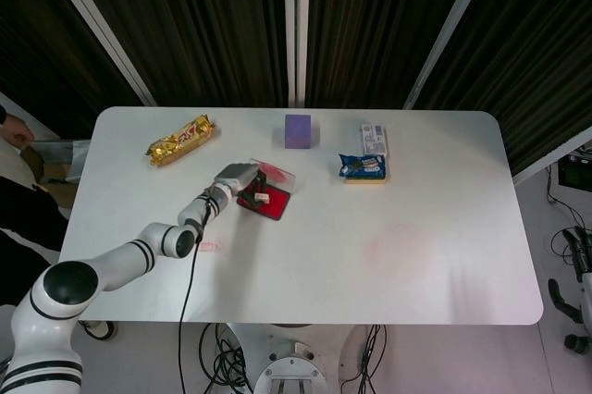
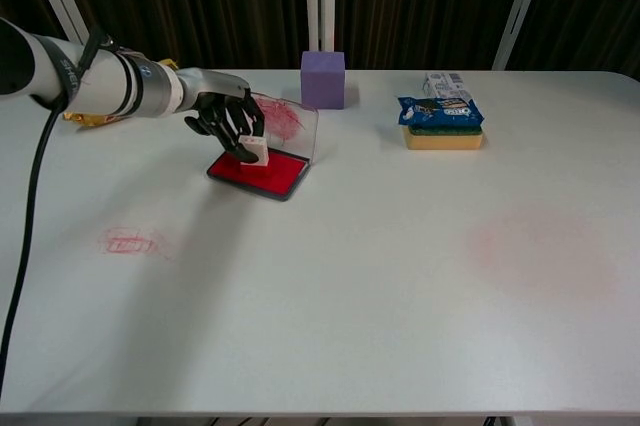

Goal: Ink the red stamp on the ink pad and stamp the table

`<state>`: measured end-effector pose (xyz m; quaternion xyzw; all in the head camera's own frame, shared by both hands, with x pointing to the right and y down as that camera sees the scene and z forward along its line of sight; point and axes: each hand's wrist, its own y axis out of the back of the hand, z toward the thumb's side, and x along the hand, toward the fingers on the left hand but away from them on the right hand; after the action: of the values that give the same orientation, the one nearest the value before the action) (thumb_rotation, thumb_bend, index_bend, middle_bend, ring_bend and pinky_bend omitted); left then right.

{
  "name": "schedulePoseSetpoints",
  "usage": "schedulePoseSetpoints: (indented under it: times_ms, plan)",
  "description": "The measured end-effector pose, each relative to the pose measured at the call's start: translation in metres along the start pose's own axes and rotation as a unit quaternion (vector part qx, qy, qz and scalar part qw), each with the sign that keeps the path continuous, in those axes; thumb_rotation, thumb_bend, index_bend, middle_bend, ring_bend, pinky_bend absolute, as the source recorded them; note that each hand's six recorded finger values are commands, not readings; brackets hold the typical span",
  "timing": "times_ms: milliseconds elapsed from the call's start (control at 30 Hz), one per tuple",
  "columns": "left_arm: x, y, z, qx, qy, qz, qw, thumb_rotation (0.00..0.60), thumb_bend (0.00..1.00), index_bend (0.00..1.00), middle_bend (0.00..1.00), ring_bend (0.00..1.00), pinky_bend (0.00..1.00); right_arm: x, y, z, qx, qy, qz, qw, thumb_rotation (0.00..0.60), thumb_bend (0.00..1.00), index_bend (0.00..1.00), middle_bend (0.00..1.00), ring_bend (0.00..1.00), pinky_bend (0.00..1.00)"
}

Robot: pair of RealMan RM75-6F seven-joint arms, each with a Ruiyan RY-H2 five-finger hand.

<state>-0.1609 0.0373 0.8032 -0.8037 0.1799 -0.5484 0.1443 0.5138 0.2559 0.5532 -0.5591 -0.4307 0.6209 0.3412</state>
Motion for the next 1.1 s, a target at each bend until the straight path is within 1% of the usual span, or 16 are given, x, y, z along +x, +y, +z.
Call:
schedulePoseSetpoints:
  times_ms: [200, 433, 567, 733, 833, 900, 1000, 1100]
  plan:
    - [0.001, 0.000, -0.003, -0.006, 0.000, 0.000, 1.0000, 0.600, 0.47, 0.64, 0.69, 0.99, 1.00, 0.000, 0.000, -0.002, 0.000, -0.003, 0.001, 1.0000, 0.600, 0.35, 0.00, 0.00, 0.00, 0.00]
    - [-0.008, 0.017, -0.002, -0.016, -0.009, 0.002, 0.9998, 0.600, 0.48, 0.64, 0.69, 0.99, 1.00, 0.000, 0.000, -0.002, -0.002, -0.004, 0.000, 1.0000, 0.600, 0.35, 0.00, 0.00, 0.00, 0.00]
    - [-0.023, 0.030, -0.001, -0.012, -0.020, 0.000, 0.9997, 0.600, 0.48, 0.64, 0.69, 0.99, 1.00, -0.001, -0.002, -0.001, -0.005, -0.002, 0.002, 1.0000, 0.600, 0.35, 0.00, 0.00, 0.00, 0.00]
    - [-0.050, 0.036, -0.003, -0.012, -0.035, -0.007, 0.9993, 0.600, 0.48, 0.64, 0.69, 0.99, 1.00, -0.003, -0.006, 0.002, -0.006, 0.005, 0.006, 0.9999, 0.600, 0.35, 0.00, 0.00, 0.00, 0.00]
    - [-0.073, 0.034, -0.007, -0.024, -0.044, -0.012, 0.9987, 0.600, 0.48, 0.64, 0.70, 0.99, 1.00, -0.004, -0.008, 0.004, -0.005, 0.010, 0.008, 0.9999, 0.600, 0.35, 0.00, 0.00, 0.00, 0.00]
    - [-0.091, 0.028, -0.011, -0.035, -0.048, -0.016, 0.9981, 0.600, 0.48, 0.64, 0.70, 0.99, 1.00, -0.005, -0.009, 0.007, -0.003, 0.014, 0.011, 0.9998, 0.600, 0.35, 0.00, 0.00, 0.00, 0.00]
    - [-0.118, 0.015, -0.023, -0.052, -0.051, -0.017, 0.9972, 0.600, 0.48, 0.64, 0.70, 0.99, 1.00, -0.005, -0.012, 0.012, -0.001, 0.022, 0.015, 0.9996, 0.600, 0.35, 0.00, 0.00, 0.00, 0.00]
    - [-0.137, 0.000, -0.040, -0.060, -0.048, -0.006, 0.9970, 0.600, 0.49, 0.64, 0.70, 0.99, 1.00, -0.004, -0.015, 0.016, 0.001, 0.028, 0.019, 0.9994, 0.600, 0.35, 0.00, 0.00, 0.00, 0.00]
